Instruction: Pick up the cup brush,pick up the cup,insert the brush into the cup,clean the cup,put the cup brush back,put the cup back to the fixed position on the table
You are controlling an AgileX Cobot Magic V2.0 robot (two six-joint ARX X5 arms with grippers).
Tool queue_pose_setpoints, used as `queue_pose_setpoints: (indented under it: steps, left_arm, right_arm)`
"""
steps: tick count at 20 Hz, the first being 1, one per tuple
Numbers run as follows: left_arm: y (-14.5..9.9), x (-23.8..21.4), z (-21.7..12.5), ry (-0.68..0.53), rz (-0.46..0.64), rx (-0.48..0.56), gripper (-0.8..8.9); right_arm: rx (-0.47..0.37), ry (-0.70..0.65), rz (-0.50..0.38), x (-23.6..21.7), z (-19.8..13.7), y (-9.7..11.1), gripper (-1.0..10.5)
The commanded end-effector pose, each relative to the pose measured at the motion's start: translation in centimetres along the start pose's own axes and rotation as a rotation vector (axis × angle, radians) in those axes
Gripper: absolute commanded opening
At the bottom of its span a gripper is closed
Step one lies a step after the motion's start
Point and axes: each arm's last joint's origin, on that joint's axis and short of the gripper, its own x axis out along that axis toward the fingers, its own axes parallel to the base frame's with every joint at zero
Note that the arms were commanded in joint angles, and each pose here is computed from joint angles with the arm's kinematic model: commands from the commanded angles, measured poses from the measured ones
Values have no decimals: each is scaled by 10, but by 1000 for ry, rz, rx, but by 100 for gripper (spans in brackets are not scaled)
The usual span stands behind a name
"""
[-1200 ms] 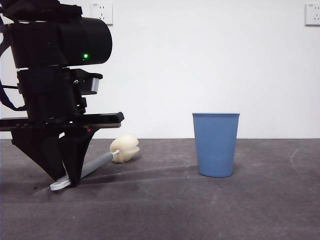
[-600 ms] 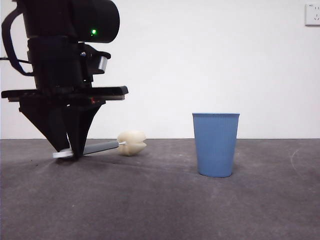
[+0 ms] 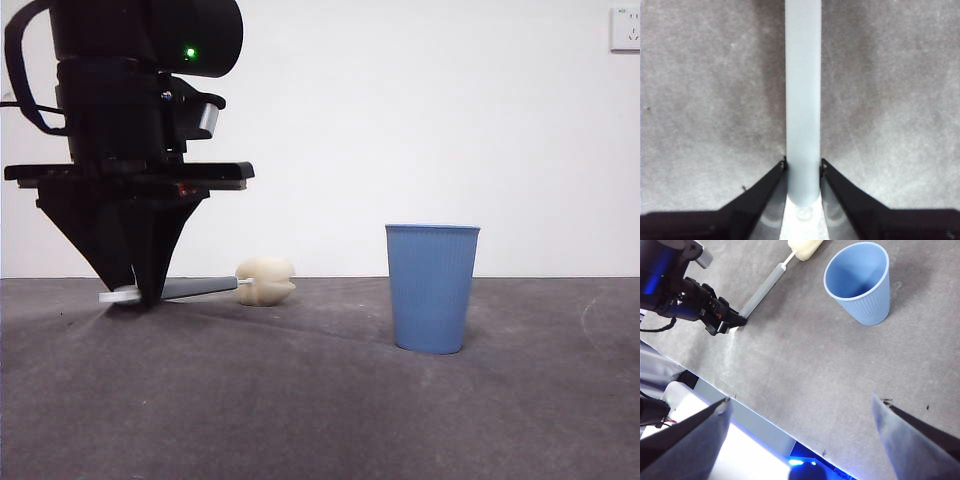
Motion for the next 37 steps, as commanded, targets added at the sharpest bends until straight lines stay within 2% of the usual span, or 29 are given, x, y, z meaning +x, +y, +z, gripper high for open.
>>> queue_pose_setpoints:
  steps: [1, 6, 8, 11, 13, 17, 21, 25, 31, 35, 37]
  left_arm:
    - [-2, -11, 9, -42, -2, 16, 85]
    - [-2, -24, 16, -65, 14, 19, 76]
    - [-1, -24, 15, -59, 24, 33, -14]
    - [1, -27, 15, -74, 72, 81, -9]
    - [2, -37, 15, -123, 57, 113, -9]
    - [10, -68, 9, -228, 34, 180, -9]
    - [21, -102, -7, -310, 2, 208, -9]
    - [33, -135, -28, -392, -24, 220, -9]
    - [48, -160, -56, -407, -26, 249, -9]
    - [51, -166, -63, -416, -28, 249, -9]
    - [52, -166, -65, -407, -25, 250, -9]
  right_arm:
    - [-1, -6, 2, 0, 0, 1, 472]
    - [-1, -6, 2, 0, 0, 1, 472]
    - [-2, -6, 0, 0, 0, 1, 471]
    - [-32, -13, 1, 1, 1, 0, 469]
    - [-54, -24, 12, 10, 1, -4, 469]
    - [-82, -41, 26, 44, -13, -23, 477]
    - [-129, -135, 38, 75, -23, -38, 478]
    - [-132, -155, 0, 108, -35, -54, 479]
    - [-173, -139, -30, 160, -35, -72, 479]
    - [-211, -154, -17, 190, -33, -79, 479]
    - [-243, -161, -50, 200, -33, -81, 479]
